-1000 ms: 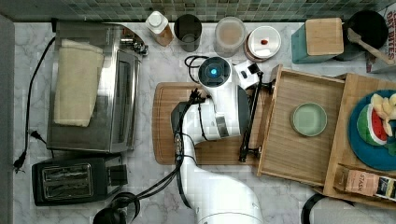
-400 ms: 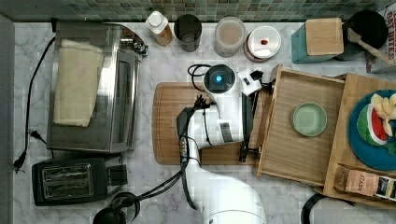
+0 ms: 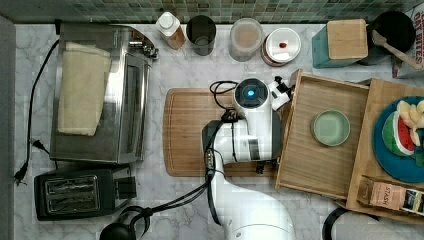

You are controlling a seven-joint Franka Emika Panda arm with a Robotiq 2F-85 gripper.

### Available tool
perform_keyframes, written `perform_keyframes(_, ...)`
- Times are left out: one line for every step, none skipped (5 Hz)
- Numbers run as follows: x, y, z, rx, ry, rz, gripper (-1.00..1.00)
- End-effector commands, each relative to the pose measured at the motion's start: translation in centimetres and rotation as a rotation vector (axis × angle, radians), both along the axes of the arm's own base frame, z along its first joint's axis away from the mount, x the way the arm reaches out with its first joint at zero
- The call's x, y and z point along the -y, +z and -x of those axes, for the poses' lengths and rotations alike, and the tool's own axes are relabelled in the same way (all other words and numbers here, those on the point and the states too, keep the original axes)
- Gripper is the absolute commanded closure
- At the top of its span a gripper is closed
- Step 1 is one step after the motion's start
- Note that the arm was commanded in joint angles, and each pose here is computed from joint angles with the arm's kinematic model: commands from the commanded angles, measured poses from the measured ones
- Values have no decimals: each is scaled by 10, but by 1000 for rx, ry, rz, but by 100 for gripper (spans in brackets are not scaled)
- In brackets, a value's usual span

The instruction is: Close the drawer.

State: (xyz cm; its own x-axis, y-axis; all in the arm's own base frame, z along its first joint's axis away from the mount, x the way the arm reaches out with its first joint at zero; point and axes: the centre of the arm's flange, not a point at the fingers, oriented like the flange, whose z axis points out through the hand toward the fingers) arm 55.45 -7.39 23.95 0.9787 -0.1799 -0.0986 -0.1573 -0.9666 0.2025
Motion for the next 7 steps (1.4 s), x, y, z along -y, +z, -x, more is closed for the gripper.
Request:
perform_keyframes(85, 44, 22, 111, -42, 22, 100)
perform_keyframes(124, 51, 30, 90, -89, 13, 100)
perform_keyframes(168, 45, 41, 127, -100, -2, 100)
perform_keyframes(206, 60, 50, 124, -150, -15, 100)
perform_keyframes(250, 79, 54, 110, -188, -32, 100)
perform_keyframes(293, 72, 64, 142, -146, -38, 100)
perform_keyframes(338, 63, 82, 173, -146, -19, 100)
